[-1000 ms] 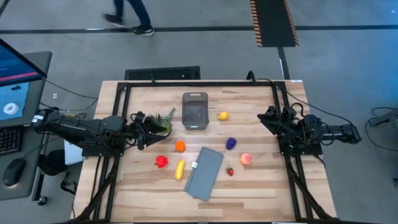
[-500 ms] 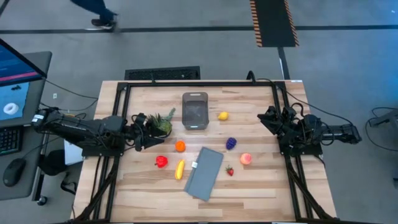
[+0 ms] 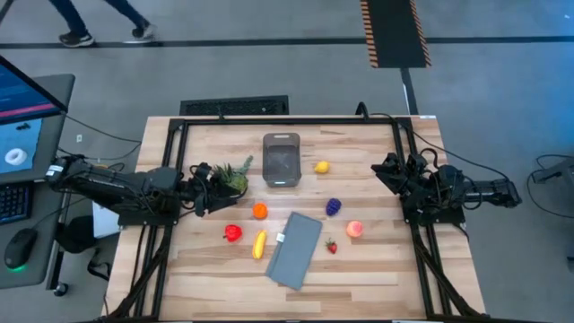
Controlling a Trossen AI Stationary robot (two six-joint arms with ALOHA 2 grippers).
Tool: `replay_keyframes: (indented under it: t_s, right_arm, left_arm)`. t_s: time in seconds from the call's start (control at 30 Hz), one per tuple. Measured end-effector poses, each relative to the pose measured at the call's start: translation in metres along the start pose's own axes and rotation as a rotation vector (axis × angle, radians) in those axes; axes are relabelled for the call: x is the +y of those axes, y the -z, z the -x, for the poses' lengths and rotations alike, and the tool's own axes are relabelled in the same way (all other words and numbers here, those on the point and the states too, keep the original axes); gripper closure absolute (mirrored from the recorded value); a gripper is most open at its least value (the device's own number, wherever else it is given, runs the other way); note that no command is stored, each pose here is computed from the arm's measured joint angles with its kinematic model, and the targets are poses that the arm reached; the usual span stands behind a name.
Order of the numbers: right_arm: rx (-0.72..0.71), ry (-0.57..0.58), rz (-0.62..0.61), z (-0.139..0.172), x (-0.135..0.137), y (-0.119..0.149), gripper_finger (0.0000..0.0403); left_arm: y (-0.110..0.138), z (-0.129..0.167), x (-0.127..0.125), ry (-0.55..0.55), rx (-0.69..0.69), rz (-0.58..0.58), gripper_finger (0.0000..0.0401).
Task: Pick and placing Produce into tupperware
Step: Put the red apple into the black bin
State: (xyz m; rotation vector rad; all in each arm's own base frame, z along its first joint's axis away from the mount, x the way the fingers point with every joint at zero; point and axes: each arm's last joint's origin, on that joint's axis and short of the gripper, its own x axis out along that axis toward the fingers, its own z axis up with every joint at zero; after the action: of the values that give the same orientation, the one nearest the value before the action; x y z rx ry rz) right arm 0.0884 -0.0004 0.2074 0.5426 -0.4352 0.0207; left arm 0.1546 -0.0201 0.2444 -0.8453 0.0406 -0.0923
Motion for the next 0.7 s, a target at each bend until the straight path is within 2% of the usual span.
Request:
replay_keyframes:
  t_s: [0.37, 0.7]
  right_arm:
    - [0.012, 0.007, 0.002, 0.000, -0.001, 0.001, 0.0207]
    - [0.012, 0.007, -0.006, 0.000, -0.001, 0.001, 0.0207]
  left_arm:
    - [0.024, -0.015, 0.001, -0.042, 0.113, 0.028, 0.0085]
    - [0.036, -0.027, -0.001, -0.020, 0.143, 0.022, 0.0085]
